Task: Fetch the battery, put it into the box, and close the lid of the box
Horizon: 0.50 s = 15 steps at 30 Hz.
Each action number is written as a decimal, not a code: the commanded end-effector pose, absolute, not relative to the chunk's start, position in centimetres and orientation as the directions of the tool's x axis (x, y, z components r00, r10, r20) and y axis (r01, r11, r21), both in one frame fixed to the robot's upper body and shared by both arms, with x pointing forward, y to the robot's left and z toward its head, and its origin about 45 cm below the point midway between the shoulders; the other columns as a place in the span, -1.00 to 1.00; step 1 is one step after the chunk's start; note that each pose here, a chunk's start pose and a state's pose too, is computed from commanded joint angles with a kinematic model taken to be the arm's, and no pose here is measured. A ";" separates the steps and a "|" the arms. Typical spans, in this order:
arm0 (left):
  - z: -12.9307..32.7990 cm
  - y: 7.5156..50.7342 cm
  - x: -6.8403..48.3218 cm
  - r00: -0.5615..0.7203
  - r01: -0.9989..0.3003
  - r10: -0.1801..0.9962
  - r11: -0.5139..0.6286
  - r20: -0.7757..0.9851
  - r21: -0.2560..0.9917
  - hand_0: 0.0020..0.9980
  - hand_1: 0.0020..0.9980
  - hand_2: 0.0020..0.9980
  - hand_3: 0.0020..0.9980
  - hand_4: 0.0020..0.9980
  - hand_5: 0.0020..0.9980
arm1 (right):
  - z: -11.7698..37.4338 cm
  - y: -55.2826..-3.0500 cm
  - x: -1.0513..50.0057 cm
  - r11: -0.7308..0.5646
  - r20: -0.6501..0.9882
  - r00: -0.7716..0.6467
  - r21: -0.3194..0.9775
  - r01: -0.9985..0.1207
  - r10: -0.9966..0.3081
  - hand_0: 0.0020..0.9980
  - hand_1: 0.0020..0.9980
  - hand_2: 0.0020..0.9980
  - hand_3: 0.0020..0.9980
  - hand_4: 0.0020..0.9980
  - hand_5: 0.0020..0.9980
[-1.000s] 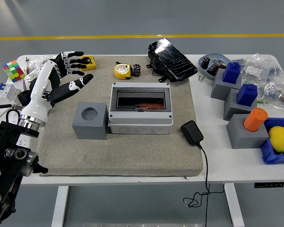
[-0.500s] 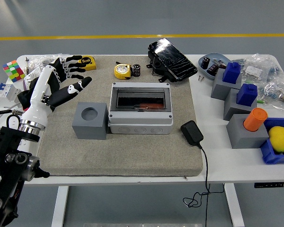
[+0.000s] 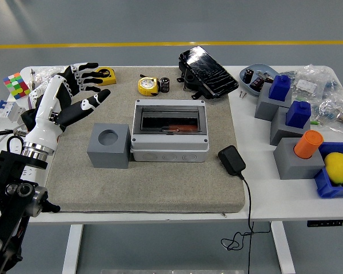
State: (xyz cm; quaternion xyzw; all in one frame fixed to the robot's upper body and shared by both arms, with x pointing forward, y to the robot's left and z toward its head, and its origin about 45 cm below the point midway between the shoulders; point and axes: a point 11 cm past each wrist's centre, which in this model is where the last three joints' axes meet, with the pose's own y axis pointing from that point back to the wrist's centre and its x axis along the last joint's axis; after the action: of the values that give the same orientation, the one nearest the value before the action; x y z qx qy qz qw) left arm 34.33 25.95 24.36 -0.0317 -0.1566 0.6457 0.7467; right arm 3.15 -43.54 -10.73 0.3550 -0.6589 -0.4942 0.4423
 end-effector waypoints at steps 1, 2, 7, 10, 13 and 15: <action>24.4 26.0 34.3 0.117 -0.954 0.974 0.164 0.193 -0.250 -0.05 0.24 0.29 0.41 1.00 -0.22 | -10.7 -43.6 3.2 0.260 0.232 -0.356 0.965 -0.032 -0.905 0.50 0.43 0.47 0.54 1.00 0.34; 24.4 25.9 34.3 0.117 -0.954 0.974 0.164 0.193 -0.251 -0.05 0.24 0.29 0.41 1.00 -0.22 | -10.7 -43.6 3.3 0.261 0.232 -0.357 0.965 -0.034 -0.905 0.50 0.43 0.47 0.54 1.00 0.34; 24.4 25.9 34.3 0.120 -0.954 0.974 0.167 0.193 -0.251 -0.05 0.24 0.29 0.41 1.00 -0.22 | -10.7 -43.5 3.5 0.258 0.228 -0.357 0.965 -0.039 -0.906 0.50 0.43 0.47 0.54 1.00 0.34; 24.5 25.8 34.3 0.120 -0.953 0.974 0.168 0.192 -0.252 -0.05 0.24 0.29 0.41 1.00 -0.22 | -10.7 -43.4 3.4 0.257 0.227 -0.356 0.966 -0.039 -0.906 0.50 0.43 0.47 0.54 1.00 0.34; 24.4 25.8 34.3 0.121 -0.953 0.974 0.168 0.191 -0.252 -0.05 0.24 0.29 0.41 1.00 -0.22 | -10.7 -43.4 3.4 0.258 0.228 -0.355 0.966 -0.037 -0.906 0.50 0.43 0.47 0.54 1.00 0.34; 24.4 25.8 34.3 0.121 -0.953 0.974 0.168 0.191 -0.251 -0.05 0.24 0.29 0.41 1.00 -0.22 | -10.7 -43.5 3.4 0.258 0.229 -0.355 0.965 -0.036 -0.906 0.50 0.43 0.47 0.54 1.00 0.34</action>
State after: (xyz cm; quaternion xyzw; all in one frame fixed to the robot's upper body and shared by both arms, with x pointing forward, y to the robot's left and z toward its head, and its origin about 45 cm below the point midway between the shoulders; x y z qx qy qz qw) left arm 34.30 25.77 24.40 -0.0331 -0.1562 0.6441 0.7481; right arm 3.36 -43.47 -10.74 0.3574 -0.6591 -0.4931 0.4412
